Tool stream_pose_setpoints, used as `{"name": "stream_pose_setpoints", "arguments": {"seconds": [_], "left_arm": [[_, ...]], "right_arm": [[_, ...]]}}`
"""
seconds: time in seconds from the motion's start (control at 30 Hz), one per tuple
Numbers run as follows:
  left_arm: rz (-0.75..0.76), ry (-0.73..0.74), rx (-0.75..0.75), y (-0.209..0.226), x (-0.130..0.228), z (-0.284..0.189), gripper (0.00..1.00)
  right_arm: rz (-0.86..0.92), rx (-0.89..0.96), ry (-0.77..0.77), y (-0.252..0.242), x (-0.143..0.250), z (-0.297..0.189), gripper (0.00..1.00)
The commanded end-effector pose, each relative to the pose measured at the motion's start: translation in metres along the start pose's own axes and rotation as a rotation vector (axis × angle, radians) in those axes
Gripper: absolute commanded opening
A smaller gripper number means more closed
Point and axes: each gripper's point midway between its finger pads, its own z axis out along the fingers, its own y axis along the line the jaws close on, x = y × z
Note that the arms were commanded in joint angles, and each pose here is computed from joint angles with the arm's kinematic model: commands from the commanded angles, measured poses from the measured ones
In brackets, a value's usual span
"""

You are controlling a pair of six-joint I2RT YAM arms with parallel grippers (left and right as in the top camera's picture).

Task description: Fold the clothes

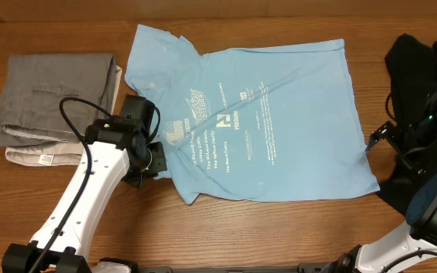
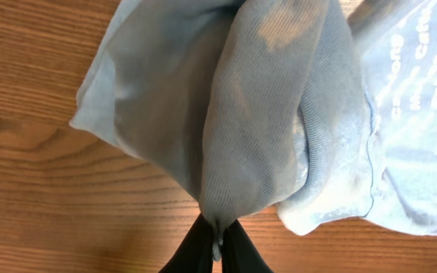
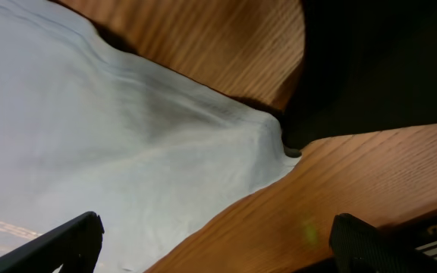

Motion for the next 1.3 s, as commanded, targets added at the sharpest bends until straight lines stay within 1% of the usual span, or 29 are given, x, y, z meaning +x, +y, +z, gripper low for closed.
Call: {"name": "stream_pose_setpoints", "arguments": {"seconds": [0.0, 0.13, 0.33, 0.47, 0.53, 0.6, 0.63, 0.7, 0.73, 0.87, 1.07, 1.27], "left_arm": [[-0.025, -0.019, 0.016, -0.003, -0.006, -0.003, 0.09], [-0.025, -0.045, 0.029, -0.006, -0.013, -0.003, 0.10], [-0.024, -0.059, 0.033, -0.007, -0.016, -0.004, 0.12], [-0.024, -0.059, 0.032, -0.007, -0.016, -0.003, 0.12], [-0.024, -0.059, 0.032, -0.007, -0.016, -0.004, 0.12], [-0.025, -0.061, 0.033, -0.007, -0.017, -0.004, 0.12], [-0.025, -0.066, 0.035, -0.007, -0.018, -0.004, 0.13], [-0.024, -0.068, 0.036, -0.008, -0.019, -0.004, 0.13], [-0.024, -0.069, 0.036, -0.008, -0.019, -0.004, 0.12], [-0.024, -0.064, 0.034, -0.007, -0.018, -0.004, 0.13], [-0.025, -0.055, 0.021, -0.005, -0.015, -0.003, 0.14], [-0.025, -0.059, 0.023, -0.005, -0.016, -0.003, 0.14]], "right_arm": [[0.022, 0.027, 0.025, -0.007, 0.007, 0.010, 1.00], [0.047, 0.102, 0.012, -0.018, 0.007, 0.012, 1.00], [0.035, 0.114, 0.036, -0.017, 0.015, 0.016, 1.00], [0.017, 0.108, 0.071, -0.013, 0.026, 0.035, 1.00], [0.014, 0.067, 0.070, -0.006, 0.024, 0.040, 0.97], [0.002, 0.019, 0.029, 0.004, 0.014, 0.041, 0.95], [-0.005, -0.005, 0.010, 0.009, 0.008, 0.040, 0.92], [-0.013, -0.009, -0.028, 0.011, -0.001, 0.040, 0.82], [-0.016, 0.000, -0.058, 0.010, -0.007, 0.040, 0.82], [-0.032, 0.000, -0.107, 0.012, -0.019, 0.040, 0.88], [-0.072, 0.000, -0.110, 0.012, -0.019, 0.043, 0.91], [-0.080, -0.003, -0.097, 0.008, -0.014, 0.063, 0.90]]}}
